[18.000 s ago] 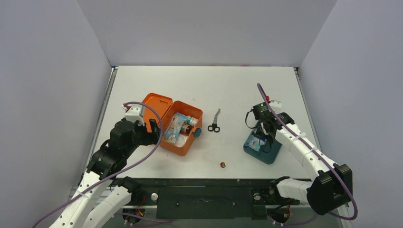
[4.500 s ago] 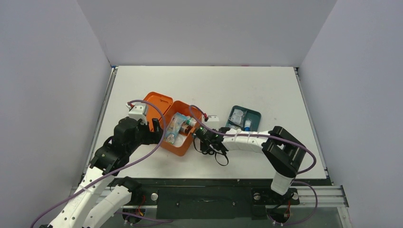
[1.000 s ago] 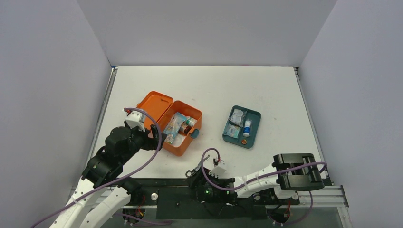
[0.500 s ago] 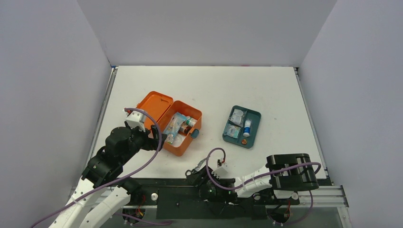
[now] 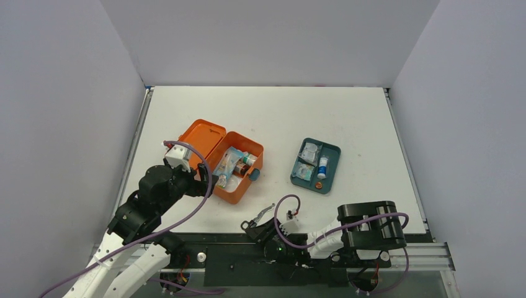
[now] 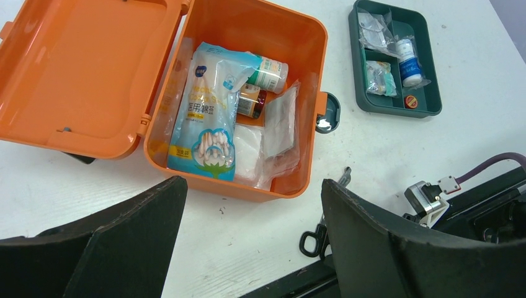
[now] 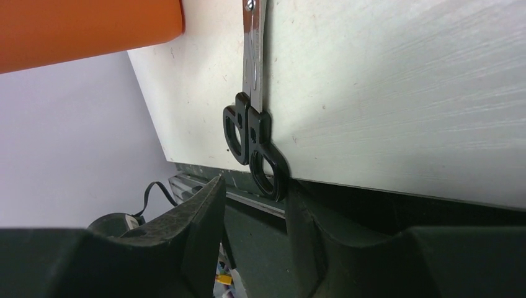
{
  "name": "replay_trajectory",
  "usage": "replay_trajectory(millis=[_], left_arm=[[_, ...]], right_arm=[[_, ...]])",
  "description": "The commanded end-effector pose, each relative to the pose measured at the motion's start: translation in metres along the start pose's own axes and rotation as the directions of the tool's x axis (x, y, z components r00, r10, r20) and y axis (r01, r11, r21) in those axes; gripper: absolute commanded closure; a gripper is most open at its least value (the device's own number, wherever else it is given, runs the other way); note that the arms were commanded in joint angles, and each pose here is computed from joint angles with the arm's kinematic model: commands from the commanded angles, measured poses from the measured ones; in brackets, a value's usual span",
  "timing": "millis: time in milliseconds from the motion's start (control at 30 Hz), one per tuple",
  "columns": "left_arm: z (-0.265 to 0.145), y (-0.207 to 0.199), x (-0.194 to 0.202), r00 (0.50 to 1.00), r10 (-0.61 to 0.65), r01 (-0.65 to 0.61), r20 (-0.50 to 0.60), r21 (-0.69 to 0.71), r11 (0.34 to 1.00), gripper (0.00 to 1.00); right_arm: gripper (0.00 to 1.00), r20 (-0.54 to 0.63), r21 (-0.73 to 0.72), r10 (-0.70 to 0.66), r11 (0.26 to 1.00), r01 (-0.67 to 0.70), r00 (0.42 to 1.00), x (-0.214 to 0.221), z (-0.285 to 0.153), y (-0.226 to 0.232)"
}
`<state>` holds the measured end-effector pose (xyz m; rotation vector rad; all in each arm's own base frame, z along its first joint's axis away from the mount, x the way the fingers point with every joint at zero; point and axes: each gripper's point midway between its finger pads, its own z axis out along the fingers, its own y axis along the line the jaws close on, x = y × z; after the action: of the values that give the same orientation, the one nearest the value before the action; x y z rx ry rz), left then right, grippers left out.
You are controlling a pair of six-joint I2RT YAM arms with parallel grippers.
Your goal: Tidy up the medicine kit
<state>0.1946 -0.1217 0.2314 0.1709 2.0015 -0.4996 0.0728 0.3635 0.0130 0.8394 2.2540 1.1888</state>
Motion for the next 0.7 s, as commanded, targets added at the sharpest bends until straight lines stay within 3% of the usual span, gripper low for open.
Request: replay_trajectory(millis=[0,200,667], left_arm=[[0.001,-0.004,-0.008,1.0,-0.01,0.01,0.028,0.01,1.0,0.22],[0.002,-0.004,-0.007,1.0,-0.009,0.009,0.023,0.011,1.0,0.22],[0.003,-0.005,-0.006,1.0,-0.008,0.008,0.014,0.012,1.0,0.22]], right_arm=[[0.63,-0.005,0.099,-0.063,0.993,0.063,0.998,-0.007,0.001,-0.042],[0.68,-0.003,0.114,-0.046,0.992,0.046,0.999,-0.01,0.001,-0.05],[0.93,-0.011,0.106,-0.003,0.994,0.004,1.0,-0.012,0.003,-0.06]])
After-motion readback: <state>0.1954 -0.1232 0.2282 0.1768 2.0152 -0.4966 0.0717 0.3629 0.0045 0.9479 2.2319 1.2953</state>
